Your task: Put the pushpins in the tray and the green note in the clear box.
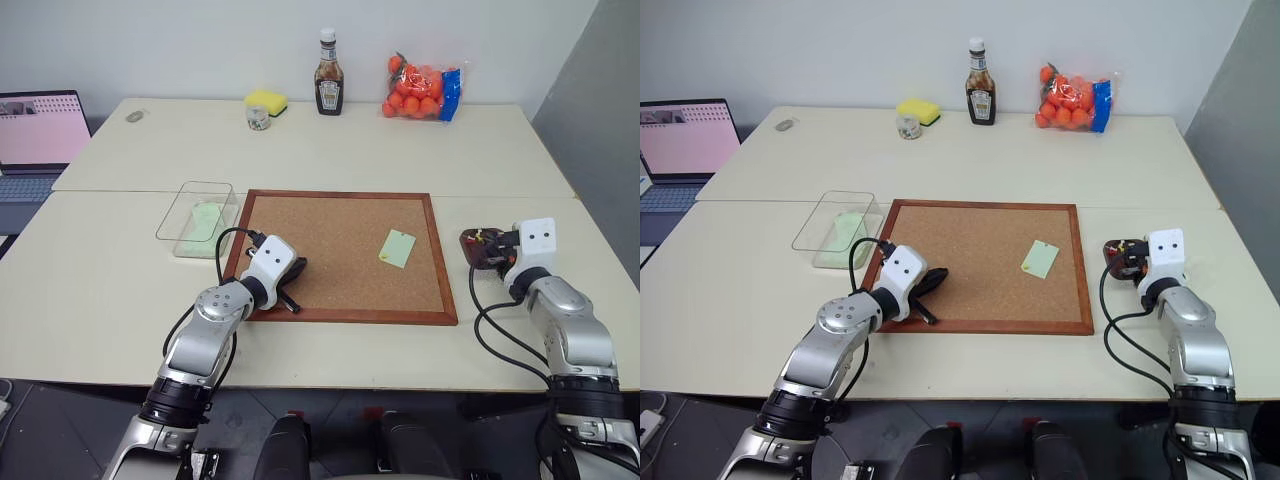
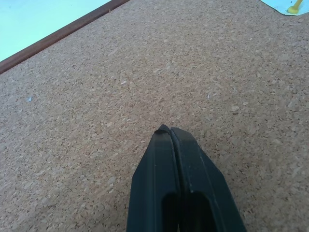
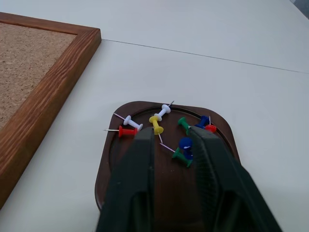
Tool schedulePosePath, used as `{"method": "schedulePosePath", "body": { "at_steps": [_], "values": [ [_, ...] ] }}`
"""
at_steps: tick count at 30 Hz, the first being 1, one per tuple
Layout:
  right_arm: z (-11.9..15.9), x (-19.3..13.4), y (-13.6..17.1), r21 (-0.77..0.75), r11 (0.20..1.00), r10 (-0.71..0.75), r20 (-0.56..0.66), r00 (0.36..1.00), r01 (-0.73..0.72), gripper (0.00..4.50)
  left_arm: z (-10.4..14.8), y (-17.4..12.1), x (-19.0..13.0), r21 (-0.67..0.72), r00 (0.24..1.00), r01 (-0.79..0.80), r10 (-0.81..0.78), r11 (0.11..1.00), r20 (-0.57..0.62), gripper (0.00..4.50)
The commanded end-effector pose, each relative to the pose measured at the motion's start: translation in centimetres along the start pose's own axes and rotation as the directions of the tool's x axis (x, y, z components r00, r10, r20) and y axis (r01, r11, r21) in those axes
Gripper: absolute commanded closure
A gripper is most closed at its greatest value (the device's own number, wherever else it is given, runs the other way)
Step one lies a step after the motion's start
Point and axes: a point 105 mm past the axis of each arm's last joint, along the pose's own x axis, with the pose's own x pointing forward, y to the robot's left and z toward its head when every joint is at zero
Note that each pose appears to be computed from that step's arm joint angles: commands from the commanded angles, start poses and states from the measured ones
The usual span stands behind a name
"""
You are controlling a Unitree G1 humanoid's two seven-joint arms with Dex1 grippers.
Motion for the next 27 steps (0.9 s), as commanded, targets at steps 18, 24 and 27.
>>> {"method": "schedulePosePath", "body": {
  "at_steps": [18, 24, 27],
  "values": [
    [4.1, -2.4, 6.2, 0.018, 0.946, 0.314, 0.184, 0.932, -0.322, 0.92, -1.8, -0.8, 0.3, -0.021, 0.997, 0.027, -0.028, 0.999, -0.069, 4.50],
    [3.6, -3.2, 11.4, 0.035, 0.874, 0.471, 0.178, 0.864, -0.484, 0.92, -1.7, -0.8, 0.3, -0.019, 0.997, 0.028, -0.029, 0.999, -0.068, 4.50],
    [3.3, -2.8, 12.5, 0.031, 0.867, 0.486, 0.172, 0.857, -0.497, 0.92, -1.7, -0.7, 0.3, -0.017, 0.997, 0.028, -0.029, 0.999, -0.069, 4.50]
  ]
}}
